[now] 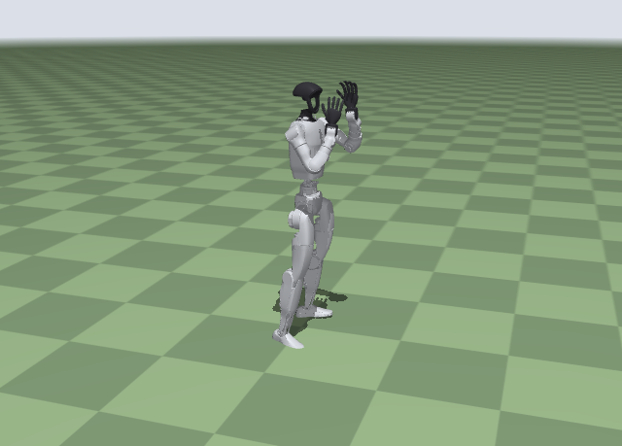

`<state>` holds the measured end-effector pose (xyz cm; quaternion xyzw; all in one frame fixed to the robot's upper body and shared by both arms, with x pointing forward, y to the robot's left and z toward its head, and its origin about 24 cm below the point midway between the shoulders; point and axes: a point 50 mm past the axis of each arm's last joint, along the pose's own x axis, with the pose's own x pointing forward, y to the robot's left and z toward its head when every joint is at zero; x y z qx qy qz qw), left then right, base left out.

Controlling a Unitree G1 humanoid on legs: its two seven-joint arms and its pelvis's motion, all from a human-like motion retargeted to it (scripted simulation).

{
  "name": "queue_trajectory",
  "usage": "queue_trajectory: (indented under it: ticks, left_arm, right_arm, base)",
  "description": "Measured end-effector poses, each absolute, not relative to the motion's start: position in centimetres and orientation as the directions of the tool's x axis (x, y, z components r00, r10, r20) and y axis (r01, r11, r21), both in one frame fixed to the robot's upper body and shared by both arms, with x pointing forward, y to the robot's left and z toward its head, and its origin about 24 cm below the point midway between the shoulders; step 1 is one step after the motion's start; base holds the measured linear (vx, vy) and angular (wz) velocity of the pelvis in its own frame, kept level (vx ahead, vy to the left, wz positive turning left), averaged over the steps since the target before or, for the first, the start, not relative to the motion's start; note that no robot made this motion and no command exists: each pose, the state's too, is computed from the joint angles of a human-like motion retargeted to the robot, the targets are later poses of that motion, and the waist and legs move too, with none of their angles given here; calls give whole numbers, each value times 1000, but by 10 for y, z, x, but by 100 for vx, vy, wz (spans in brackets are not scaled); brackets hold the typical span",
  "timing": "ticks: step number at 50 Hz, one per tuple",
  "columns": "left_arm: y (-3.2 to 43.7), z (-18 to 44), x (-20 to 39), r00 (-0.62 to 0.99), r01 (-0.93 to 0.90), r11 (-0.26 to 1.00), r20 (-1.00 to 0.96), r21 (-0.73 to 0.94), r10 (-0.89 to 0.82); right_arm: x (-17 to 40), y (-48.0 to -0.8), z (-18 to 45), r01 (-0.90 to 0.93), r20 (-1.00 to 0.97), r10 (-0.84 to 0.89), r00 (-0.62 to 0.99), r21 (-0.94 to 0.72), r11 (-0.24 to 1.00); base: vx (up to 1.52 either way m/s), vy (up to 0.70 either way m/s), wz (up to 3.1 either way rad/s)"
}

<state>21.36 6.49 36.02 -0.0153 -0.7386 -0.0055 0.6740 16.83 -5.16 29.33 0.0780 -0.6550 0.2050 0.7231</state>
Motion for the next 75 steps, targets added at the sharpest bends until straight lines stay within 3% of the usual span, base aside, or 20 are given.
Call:
queue_trajectory:
  ticks: [5,12,23,30,35,40,50,55,58,62,69,75]
  left_arm:
    - [62,362,240,43,56,998,999,-10,7]
    - [71,297,218,127,127,989,988,69,-85]
    - [40,342,238,90,117,993,995,27,-38]
    - [65,283,225,205,208,978,976,27,-70]
    - [52,281,209,131,254,954,972,156,-194]
    - [29,318,213,39,262,956,989,128,-143]
    - [50,277,208,130,303,942,973,143,-190]
    - [43,291,198,26,304,939,984,162,-179]
    - [30,315,203,-26,255,956,990,142,-140]
    - [16,325,217,21,232,966,992,114,-123]
    - [27,283,215,127,326,937,977,124,-174]
    - [15,302,204,28,344,924,982,168,-189]
  right_arm:
    - [178,-42,335,-261,994,105,-33,-110,959]
    - [200,-36,389,-203,998,12,-60,-24,979]
    - [198,-67,299,-288,981,140,133,-96,953]
    - [199,-65,347,-252,999,-34,15,37,967]
    - [203,-75,332,-206,999,5,38,3,979]
    - [187,-89,283,-280,983,83,161,-36,959]
    - [191,-87,336,-203,996,-88,-22,82,976]
    - [194,-96,317,-153,998,-53,28,57,987]
    - [186,-97,291,-216,994,24,111,0,976]
    - [178,-92,284,-226,991,97,98,-72,971]
    - [194,-95,324,-183,997,-79,12,80,980]
    - [189,-100,305,-220,996,-49,69,64,973]
  base:
    - [1,-2,-30]
    - [0,-2,-25]
    - [1,1,27]
    - [-1,-4,-57]
    - [-1,-3,1]
    - [1,5,50]
    - [-2,-3,-52]
    - [-2,-3,-2]
    - [-2,5,55]
    - [-1,4,27]
    - [-3,-4,-33]
    - [-1,1,27]
